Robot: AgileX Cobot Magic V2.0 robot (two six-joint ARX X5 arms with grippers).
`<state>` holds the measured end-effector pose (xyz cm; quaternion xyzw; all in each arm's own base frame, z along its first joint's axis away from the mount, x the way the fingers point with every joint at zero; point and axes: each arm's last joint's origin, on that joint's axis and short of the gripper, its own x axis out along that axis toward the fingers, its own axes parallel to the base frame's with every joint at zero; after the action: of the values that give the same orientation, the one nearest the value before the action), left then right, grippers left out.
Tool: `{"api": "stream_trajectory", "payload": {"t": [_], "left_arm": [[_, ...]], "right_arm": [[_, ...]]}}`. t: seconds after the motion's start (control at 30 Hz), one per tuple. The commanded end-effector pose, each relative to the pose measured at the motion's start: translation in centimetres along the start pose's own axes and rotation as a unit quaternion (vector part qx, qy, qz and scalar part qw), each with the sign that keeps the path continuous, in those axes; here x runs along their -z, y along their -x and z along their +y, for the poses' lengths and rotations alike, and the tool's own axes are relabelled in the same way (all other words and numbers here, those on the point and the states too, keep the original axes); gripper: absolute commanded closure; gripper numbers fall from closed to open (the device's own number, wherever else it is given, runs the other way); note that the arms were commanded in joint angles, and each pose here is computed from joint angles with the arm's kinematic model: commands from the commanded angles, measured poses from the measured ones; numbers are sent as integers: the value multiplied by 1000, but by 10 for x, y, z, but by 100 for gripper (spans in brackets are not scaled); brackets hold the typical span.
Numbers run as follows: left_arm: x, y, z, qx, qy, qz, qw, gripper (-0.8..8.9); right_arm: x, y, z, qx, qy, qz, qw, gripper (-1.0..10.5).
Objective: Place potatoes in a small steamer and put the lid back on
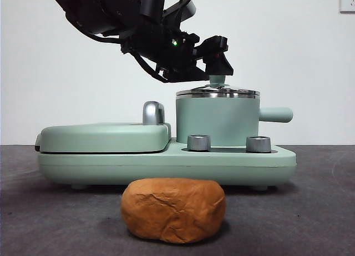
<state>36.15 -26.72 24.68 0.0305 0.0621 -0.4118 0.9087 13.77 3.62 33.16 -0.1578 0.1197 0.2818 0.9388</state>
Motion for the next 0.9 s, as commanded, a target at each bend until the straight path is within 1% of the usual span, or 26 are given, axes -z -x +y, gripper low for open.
{"api": "stream_trajectory", "payload": {"t": [0.03,0.17,0.37,0.4,0.53,0.63,0.8,0.9], "left_arm": [[5,-9,2,-1,0,-3,1000,474],[13,-13,2,0,2,7,1000,474],[15,-13,2,0,2,9,1000,482],[15,-13,2,0,3,9,1000,506],[15,-13,2,0,3,12,1000,705],[15,-13,2,0,3,10,1000,796],[11,-12,2,-1,0,1,1000,807],[-1,-7,1,-1,-5,-18,1000,807]], "right_arm": [[-6,1,-1,3,-2,-10,1000,552],[-6,1,-1,3,-2,-10,1000,552],[-6,1,-1,3,-2,-10,1000,553],[-6,1,-1,3,-2,-10,1000,553],[-6,1,-1,3,-2,-10,1000,552],[-6,1,-1,3,-2,-10,1000,553],[-6,1,-1,3,-2,-10,1000,553],[-6,1,-1,3,-2,-10,1000,552]]}}
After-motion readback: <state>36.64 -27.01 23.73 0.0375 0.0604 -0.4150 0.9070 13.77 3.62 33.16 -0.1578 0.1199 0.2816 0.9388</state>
